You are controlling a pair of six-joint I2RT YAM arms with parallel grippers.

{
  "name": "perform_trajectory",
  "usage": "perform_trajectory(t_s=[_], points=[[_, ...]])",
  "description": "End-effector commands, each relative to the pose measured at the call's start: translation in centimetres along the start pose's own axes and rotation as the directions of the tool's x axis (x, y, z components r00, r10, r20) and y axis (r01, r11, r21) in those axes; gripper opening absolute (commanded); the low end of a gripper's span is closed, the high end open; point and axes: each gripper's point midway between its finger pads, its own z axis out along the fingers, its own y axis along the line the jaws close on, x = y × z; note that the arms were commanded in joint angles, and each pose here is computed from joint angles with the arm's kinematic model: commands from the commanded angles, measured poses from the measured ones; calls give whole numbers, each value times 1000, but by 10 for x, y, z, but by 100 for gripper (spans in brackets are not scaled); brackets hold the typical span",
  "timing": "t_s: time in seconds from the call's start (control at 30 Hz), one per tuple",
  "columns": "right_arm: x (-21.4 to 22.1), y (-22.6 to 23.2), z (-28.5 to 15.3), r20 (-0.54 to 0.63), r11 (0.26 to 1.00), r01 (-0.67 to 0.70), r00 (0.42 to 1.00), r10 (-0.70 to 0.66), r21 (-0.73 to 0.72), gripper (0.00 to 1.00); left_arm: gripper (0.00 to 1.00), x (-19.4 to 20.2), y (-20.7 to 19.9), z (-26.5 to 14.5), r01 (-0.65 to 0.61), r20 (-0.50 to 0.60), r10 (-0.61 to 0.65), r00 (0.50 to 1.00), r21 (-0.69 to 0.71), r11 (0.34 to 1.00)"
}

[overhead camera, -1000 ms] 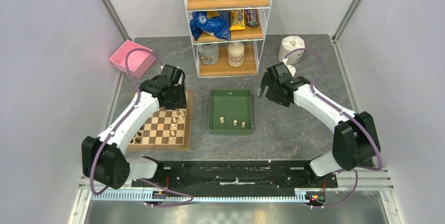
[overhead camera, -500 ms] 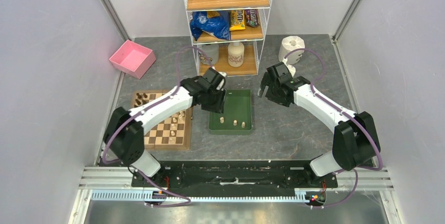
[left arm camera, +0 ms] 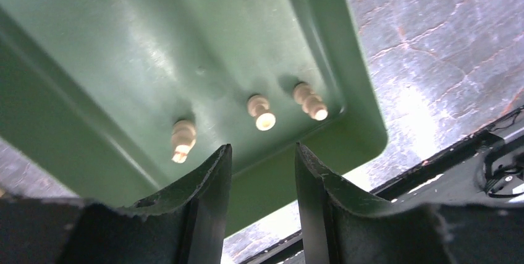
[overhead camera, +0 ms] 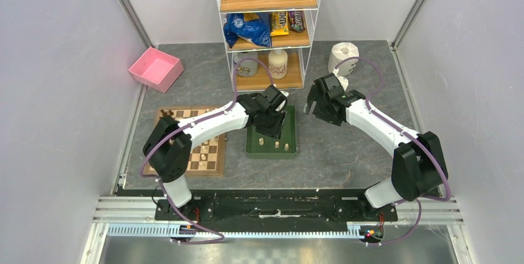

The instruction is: Set up the chess pieces on the board

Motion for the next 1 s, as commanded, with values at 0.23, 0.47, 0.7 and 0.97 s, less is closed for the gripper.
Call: perform_trajectory(t_s=[0.23, 0.47, 0.7, 0.97], points=[[-23, -12, -14, 108, 997, -51, 993, 45, 57, 99, 48, -18, -56, 14, -47, 31, 43, 999, 137, 989], [-24, -27, -15, 132, 990, -86, 989, 71, 115, 99, 47, -16, -64, 24, -62, 16, 60, 998, 150, 987], [-23, -28, -14, 123, 990, -85, 990, 70, 115, 99, 41, -13, -61, 33, -57, -2, 58, 998, 126, 990], [-23, -30, -13, 119, 989, -86, 990, 72, 121, 99, 39, -8, -57, 41, -53, -30, 56, 998, 97, 994]])
